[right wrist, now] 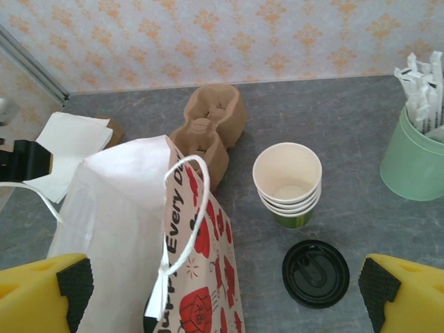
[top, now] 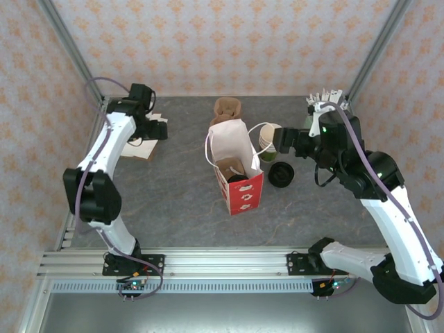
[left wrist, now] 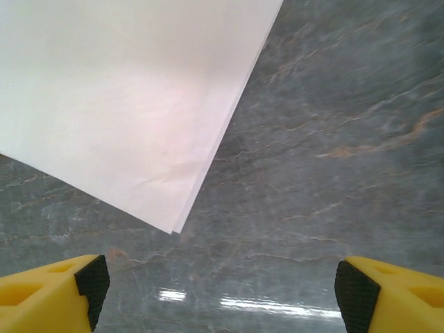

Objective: Pack the takeout coffee

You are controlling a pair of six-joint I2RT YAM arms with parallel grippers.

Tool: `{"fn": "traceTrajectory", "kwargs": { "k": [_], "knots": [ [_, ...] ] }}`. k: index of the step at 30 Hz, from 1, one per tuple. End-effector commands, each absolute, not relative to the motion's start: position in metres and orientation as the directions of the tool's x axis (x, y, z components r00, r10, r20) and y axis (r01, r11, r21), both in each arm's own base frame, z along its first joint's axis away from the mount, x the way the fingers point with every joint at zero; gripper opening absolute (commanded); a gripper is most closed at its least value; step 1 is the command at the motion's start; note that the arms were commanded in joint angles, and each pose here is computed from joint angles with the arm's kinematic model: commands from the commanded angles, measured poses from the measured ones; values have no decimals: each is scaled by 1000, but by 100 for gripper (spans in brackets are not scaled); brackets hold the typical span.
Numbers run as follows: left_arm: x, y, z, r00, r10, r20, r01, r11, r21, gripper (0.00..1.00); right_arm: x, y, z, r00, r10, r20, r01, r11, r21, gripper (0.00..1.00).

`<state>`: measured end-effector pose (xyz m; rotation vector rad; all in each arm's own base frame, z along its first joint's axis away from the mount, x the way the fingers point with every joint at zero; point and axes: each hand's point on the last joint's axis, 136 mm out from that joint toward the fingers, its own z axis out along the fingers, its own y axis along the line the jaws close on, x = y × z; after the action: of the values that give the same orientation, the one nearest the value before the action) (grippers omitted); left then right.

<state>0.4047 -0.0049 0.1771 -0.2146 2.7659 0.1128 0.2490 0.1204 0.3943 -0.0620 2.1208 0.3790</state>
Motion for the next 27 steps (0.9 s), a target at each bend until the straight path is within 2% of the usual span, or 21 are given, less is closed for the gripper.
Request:
{"fn": "traceTrajectory", "kwargs": {
  "k": [1,6,16,25,27],
  "knots": [
    [408,5,166,-953,-13,-302,-87,968,235,89,249,105,406,-487,136,-863,-146,961,234,99],
    [426,9,138,-972,50,-231,-39,930,365,90,247,101,405,-481,112,-870,-145,968,205,99],
    [457,23,101,-983,114,-142,28,865,501,88,248,99,400,-486,79,-871,-142,976,167,99],
    [466,25,82,-986,131,-108,56,850,524,75,251,95,401,-476,71,-877,-123,982,147,99],
    [467,26,78,-987,130,-98,58,844,533,70,251,95,401,-477,69,-876,-125,982,145,99]
  ]
}}
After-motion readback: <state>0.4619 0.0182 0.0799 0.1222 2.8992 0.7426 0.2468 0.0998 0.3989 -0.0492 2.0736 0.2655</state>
